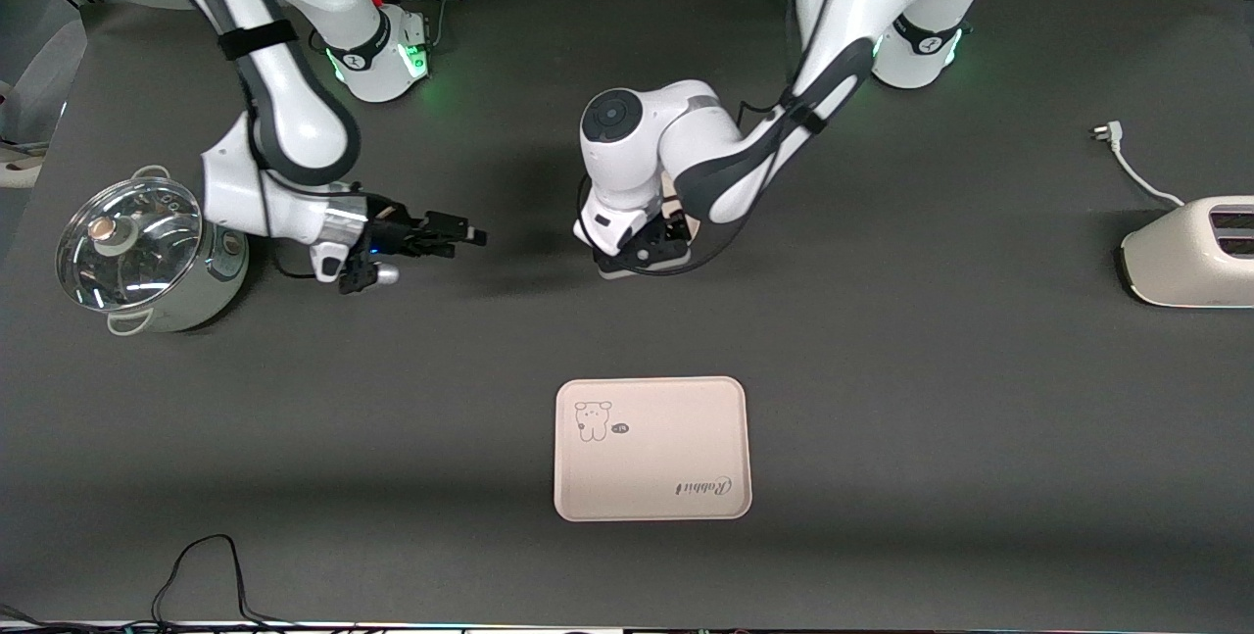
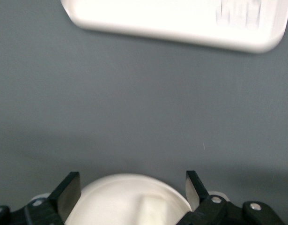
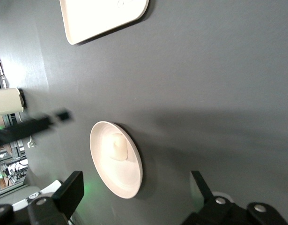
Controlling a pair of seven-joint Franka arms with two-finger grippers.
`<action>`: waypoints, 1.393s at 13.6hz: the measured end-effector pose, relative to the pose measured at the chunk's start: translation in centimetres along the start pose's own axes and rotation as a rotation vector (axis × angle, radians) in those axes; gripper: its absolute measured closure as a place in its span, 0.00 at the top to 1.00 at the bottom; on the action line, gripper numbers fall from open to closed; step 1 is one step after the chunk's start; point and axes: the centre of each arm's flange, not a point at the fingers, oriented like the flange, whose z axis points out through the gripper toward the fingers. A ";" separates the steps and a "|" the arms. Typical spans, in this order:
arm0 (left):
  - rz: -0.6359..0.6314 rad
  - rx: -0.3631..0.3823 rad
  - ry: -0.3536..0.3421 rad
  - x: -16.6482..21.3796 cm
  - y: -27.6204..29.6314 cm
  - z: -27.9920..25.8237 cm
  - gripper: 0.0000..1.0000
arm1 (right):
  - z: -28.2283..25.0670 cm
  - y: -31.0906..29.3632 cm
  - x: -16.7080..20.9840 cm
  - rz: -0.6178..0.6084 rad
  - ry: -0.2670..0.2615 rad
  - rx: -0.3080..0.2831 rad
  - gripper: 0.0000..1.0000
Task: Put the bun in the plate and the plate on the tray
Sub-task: 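Lower the right gripper to the plate rim while the left gripper withdraws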
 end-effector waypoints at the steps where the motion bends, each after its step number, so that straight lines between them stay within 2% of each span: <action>1: -0.007 0.011 0.010 3.2 -1.5 -2.4 1.00 | 1.0 -0.6 -0.6 -0.002 0.011 -0.006 1.00; 3: -0.034 0.011 0.023 9.1 -4.9 -6.4 1.00 | 2.9 -2.1 -1.9 -0.006 0.027 -0.008 1.00; 6: -0.026 0.016 0.007 14.2 -9.2 -7.7 1.00 | 4.6 -3.8 -3.1 -0.008 0.029 0.005 1.00; 7: 0.000 0.010 -0.013 15.3 -10.4 -7.8 1.00 | 4.8 -3.9 -3.2 -0.011 0.026 0.005 1.00; 9: 0.077 -0.051 -0.068 18.2 -14.1 -8.9 1.00 | 4.9 -4.0 -3.3 -0.013 0.027 0.004 1.00; 10: 0.129 -0.078 -0.083 20.0 -16.8 -9.8 1.00 | 5.1 -4.2 -3.4 -0.020 0.029 -0.001 1.00; 12: 0.242 -0.086 -0.113 23.2 -24.0 -11.8 1.00 | 6.2 -5.2 -4.4 -0.048 0.020 -0.016 1.00; 15: 0.368 -0.073 -0.138 26.0 -34.3 -14.1 1.00 | 8.7 -5.4 -6.0 -0.077 0.013 -0.069 1.00; 19: 0.375 -0.055 -0.149 25.1 -43.3 -15.7 1.00 | 11.5 -4.6 -7.0 -0.064 0.022 -0.121 1.00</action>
